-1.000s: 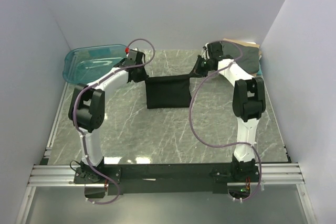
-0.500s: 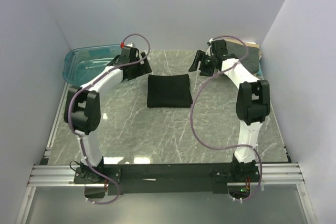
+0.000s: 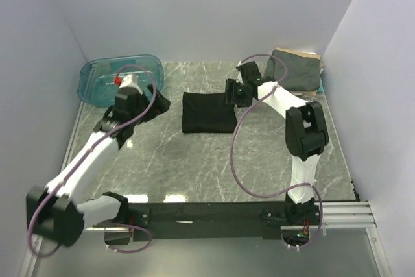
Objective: Fold and stack the t-shirts
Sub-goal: Neatly place the folded tshirt to the corner
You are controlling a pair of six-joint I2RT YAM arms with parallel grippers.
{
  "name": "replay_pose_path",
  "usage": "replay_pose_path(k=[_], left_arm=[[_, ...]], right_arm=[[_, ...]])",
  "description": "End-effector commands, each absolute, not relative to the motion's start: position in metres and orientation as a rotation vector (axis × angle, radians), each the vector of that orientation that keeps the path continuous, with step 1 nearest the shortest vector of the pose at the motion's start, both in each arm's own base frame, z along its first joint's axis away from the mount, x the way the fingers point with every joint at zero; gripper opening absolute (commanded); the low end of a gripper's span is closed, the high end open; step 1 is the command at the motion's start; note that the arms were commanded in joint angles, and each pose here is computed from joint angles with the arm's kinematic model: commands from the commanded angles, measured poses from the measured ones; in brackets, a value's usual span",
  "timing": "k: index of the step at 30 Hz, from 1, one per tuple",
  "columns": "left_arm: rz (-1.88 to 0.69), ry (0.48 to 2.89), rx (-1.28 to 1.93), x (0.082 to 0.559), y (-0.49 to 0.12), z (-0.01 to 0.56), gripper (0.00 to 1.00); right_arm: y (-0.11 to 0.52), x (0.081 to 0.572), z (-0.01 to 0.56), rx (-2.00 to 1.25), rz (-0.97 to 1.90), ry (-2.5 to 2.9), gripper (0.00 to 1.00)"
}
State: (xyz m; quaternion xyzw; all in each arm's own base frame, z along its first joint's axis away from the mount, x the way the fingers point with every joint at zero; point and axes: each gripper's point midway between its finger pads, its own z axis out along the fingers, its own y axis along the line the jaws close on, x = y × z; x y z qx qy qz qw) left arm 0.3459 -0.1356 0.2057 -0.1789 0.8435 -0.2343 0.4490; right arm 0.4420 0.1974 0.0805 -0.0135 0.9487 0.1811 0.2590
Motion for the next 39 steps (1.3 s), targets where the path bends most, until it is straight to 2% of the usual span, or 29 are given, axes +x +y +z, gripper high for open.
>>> replay_pose_path(k=[1, 6, 12, 21, 24, 25, 28, 39], left_arm=[[-0.603, 1.947, -0.523, 0.322, -0.118, 0.235, 0.99], [-0.538, 1.859, -0.692, 0.294, -0.085, 0.229, 0.99], [-0.544, 1.77, -0.734, 0.279, -0.071, 0.241, 0.99], [-0.514, 1.734, -0.774, 0.279, -0.062, 0.244, 0.99], [-0.506, 1.738, -0.765, 0.281, -0.063, 0.245, 0.99], [-0.505, 1.736, -0.76, 0.283, -0.063, 0.246, 0.99], [-0.508, 1.737, -0.746, 0.285, -0.065, 0.247, 0.99], [-0.5, 1.692, -0.737, 0.281, -0.059, 0.256, 0.99]], right_arm=[[0.189, 0.448, 0.063, -0.022, 0.36, 2.596, 0.73], [0.186, 0.444, 0.031, -0.01, 0.299, 2.668, 0.66], [0.196, 0.44, 0.011, -0.042, 0.296, 2.715, 0.61], [0.208, 0.438, -0.011, -0.151, 0.207, 2.768, 0.42], [0.207, 0.441, -0.007, -0.197, 0.163, 2.753, 0.19], [0.208, 0.445, -0.003, -0.228, 0.156, 2.739, 0.08], [0.196, 0.464, 0.012, -0.223, 0.034, 2.671, 0.0], [0.117, 0.542, 0.128, -0.112, -0.396, 2.286, 0.0]])
